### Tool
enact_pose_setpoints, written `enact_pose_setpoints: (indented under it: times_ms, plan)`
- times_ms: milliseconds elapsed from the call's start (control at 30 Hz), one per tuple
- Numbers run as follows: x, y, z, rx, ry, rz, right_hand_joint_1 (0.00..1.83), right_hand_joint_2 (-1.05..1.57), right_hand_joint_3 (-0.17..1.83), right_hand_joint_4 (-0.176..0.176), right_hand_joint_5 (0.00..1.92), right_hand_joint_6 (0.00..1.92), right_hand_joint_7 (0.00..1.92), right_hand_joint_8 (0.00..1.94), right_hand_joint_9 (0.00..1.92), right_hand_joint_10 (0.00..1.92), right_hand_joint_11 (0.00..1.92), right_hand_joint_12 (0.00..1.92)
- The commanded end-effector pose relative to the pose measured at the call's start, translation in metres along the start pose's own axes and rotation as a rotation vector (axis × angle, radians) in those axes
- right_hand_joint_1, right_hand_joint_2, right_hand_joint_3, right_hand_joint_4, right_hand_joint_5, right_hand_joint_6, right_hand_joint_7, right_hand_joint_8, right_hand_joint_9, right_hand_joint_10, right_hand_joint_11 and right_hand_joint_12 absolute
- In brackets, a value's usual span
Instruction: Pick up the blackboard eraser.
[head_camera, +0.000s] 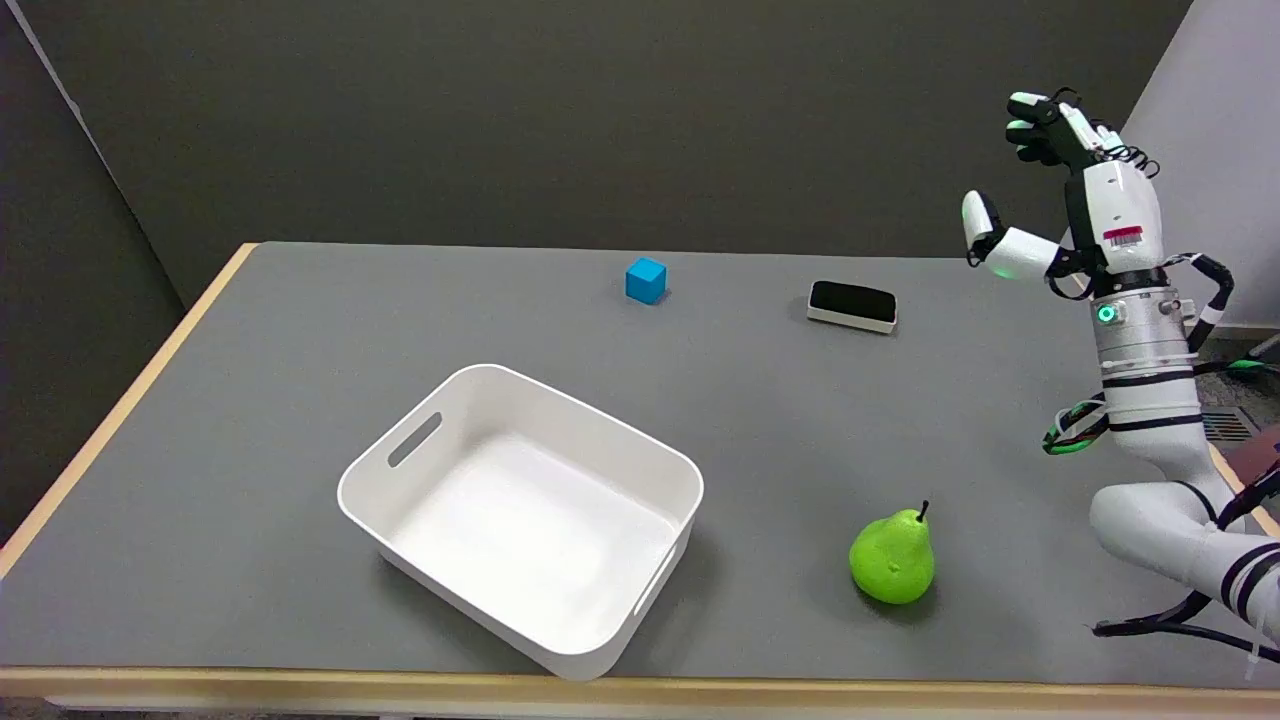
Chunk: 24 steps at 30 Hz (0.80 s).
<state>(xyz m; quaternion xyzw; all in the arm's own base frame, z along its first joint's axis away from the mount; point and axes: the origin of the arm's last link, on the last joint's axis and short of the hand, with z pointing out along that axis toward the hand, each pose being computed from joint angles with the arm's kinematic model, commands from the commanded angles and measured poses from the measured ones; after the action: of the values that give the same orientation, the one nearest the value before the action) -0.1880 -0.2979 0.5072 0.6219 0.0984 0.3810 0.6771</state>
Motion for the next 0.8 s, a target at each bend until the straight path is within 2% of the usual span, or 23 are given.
enact_pose_setpoints:
  times_ms: [33,133,400,600,800]
  plan:
    - [-0.004,0.002,0.001,0.004,-0.048,-0.024,0.73,0.68,0.92,0.026,0.3,0.53,0.51,0.55,0.43,1.04,0.24,1.42]
    - [-0.005,-0.003,0.006,0.03,-0.075,-0.035,0.73,0.68,0.92,0.026,0.3,0.54,0.51,0.56,0.43,1.04,0.24,1.42]
    - [-0.034,-0.021,0.038,0.095,-0.317,-0.173,0.7,0.67,0.91,0.024,0.3,0.53,0.5,0.54,0.41,1.02,0.23,1.41]
    - [-0.071,-0.027,0.071,0.058,-0.49,-0.24,0.62,0.65,0.89,0.026,0.29,0.52,0.48,0.5,0.38,0.96,0.21,1.39]
    - [-0.116,-0.033,0.093,0.011,-0.722,-0.366,0.57,0.62,0.91,0.071,0.3,0.55,0.48,0.49,0.39,0.91,0.22,1.36]
